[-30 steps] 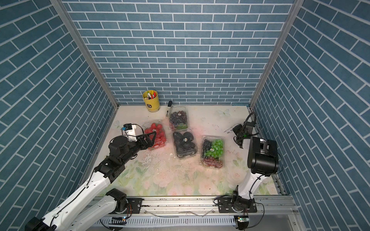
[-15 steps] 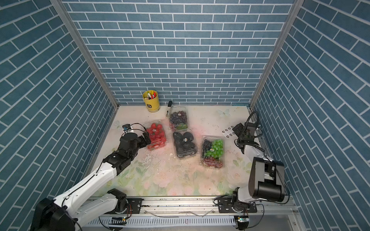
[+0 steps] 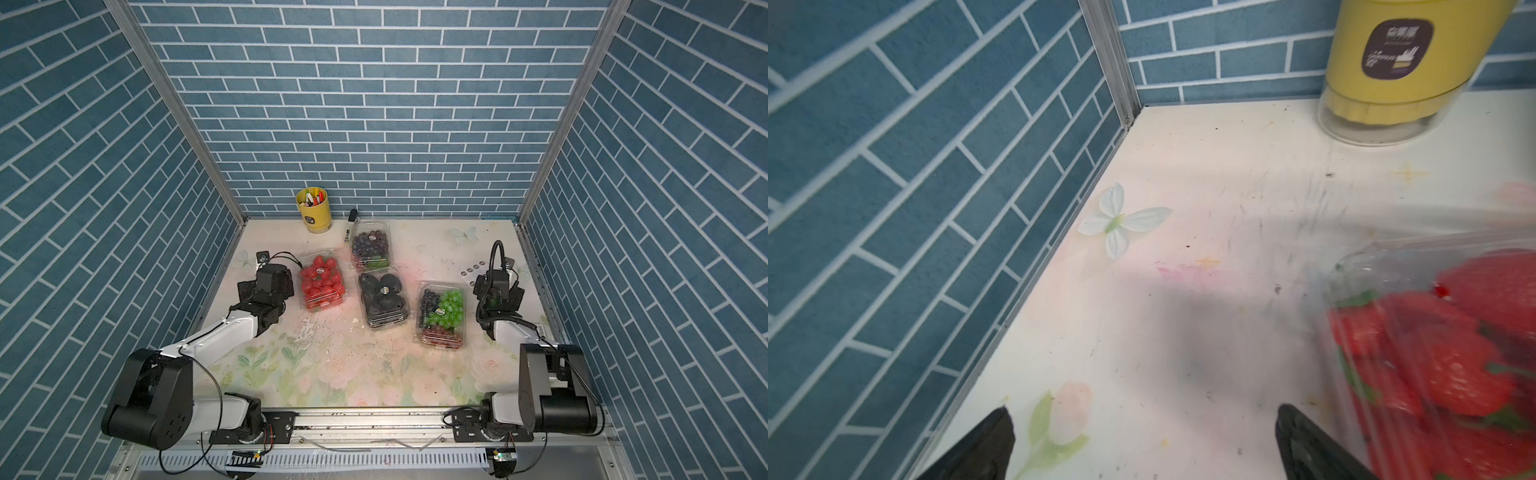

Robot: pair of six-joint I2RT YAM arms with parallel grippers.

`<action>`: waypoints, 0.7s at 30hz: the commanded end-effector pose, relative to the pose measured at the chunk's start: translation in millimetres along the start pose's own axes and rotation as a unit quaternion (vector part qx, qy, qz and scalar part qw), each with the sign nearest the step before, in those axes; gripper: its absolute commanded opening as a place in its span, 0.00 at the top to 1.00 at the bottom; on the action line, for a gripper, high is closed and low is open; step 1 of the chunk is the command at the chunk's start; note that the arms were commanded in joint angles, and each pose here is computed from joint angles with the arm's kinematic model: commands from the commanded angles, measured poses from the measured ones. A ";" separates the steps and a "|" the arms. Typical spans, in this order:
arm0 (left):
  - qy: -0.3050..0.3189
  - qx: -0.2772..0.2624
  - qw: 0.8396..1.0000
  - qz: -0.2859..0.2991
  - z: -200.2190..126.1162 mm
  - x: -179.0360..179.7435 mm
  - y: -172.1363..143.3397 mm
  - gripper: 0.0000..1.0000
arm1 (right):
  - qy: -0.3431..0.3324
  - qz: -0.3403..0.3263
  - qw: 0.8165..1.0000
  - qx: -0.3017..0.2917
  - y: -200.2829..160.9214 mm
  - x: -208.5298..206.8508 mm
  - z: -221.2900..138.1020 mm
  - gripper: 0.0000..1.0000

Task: Label fruit boxes
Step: Reset both arms

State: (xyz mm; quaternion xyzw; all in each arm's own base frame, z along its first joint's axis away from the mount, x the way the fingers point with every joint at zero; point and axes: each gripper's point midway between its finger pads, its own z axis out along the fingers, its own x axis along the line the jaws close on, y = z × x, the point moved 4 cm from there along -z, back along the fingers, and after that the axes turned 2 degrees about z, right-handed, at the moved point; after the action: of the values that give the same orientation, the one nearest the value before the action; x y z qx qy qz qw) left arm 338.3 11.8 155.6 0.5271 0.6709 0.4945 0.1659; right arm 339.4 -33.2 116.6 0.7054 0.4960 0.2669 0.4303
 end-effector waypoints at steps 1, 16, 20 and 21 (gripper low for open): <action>0.004 -0.041 0.999 0.015 11.4 4.2 -7.9 0.00 | -0.012 -0.022 0.996 -0.088 16.0 -3.3 0.3 0.04; -0.104 -0.106 0.989 -0.019 33.3 -9.9 -31.3 0.00 | 0.065 -0.010 0.993 -0.100 -6.2 4.6 9.9 0.01; -0.104 -0.118 0.987 -0.017 33.2 -11.0 -29.5 0.00 | 0.059 -0.013 0.994 -0.087 -5.1 4.8 14.0 0.01; -0.107 -0.111 0.988 -0.014 32.9 -12.2 -31.4 0.00 | 0.061 -0.013 0.994 -0.089 -4.6 5.5 14.2 0.01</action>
State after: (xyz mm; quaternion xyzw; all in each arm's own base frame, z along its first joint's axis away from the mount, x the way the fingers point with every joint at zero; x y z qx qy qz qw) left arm 345.0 22.9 103.5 0.5443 0.6105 0.4990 0.2864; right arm 347.7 -32.4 104.6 0.6474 0.4937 0.3528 0.4612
